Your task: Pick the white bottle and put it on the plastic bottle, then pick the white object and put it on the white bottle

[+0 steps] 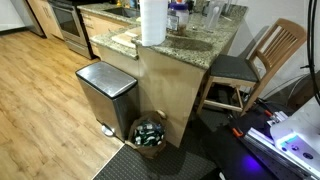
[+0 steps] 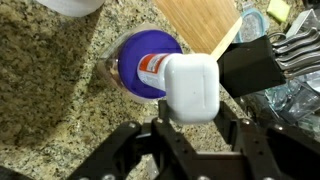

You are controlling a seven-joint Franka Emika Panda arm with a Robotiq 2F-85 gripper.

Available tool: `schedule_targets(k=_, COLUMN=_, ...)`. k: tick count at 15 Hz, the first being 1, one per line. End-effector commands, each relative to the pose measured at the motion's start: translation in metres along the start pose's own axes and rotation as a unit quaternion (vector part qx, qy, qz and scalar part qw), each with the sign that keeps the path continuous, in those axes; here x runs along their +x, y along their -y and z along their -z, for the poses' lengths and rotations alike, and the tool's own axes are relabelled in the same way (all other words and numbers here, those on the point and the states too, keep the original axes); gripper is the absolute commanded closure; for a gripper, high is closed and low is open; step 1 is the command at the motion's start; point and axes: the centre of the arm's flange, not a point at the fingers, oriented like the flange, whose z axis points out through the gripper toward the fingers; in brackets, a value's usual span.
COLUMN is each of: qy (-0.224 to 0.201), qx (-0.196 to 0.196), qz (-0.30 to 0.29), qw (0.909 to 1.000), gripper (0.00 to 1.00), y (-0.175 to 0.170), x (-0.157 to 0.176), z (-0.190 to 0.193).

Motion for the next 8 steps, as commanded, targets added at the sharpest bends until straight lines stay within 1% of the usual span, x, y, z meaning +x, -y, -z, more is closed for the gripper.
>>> schedule_targets(k=1, qy=-0.005, qx=-0.004, qz=-0.007, qw=1.0, gripper=0.81, y=0.003, x=0.002, z=-0.001)
schedule_targets(k=3, qy=0.004, qx=-0.018, qz=-0.027, qw=0.9995, gripper=0.81, y=0.01, x=0.0, z=-0.004)
schedule_targets(k=6, qy=-0.01, qx=-0.032, qz=-0.056, qw=0.9979, gripper=0.81, y=0.018, x=-0.012, z=-0.01)
schedule_targets(k=8, qy=-0.016, qx=-0.03, qz=-0.076, qw=0.9965, gripper=0.81, y=0.022, x=-0.021, z=-0.01)
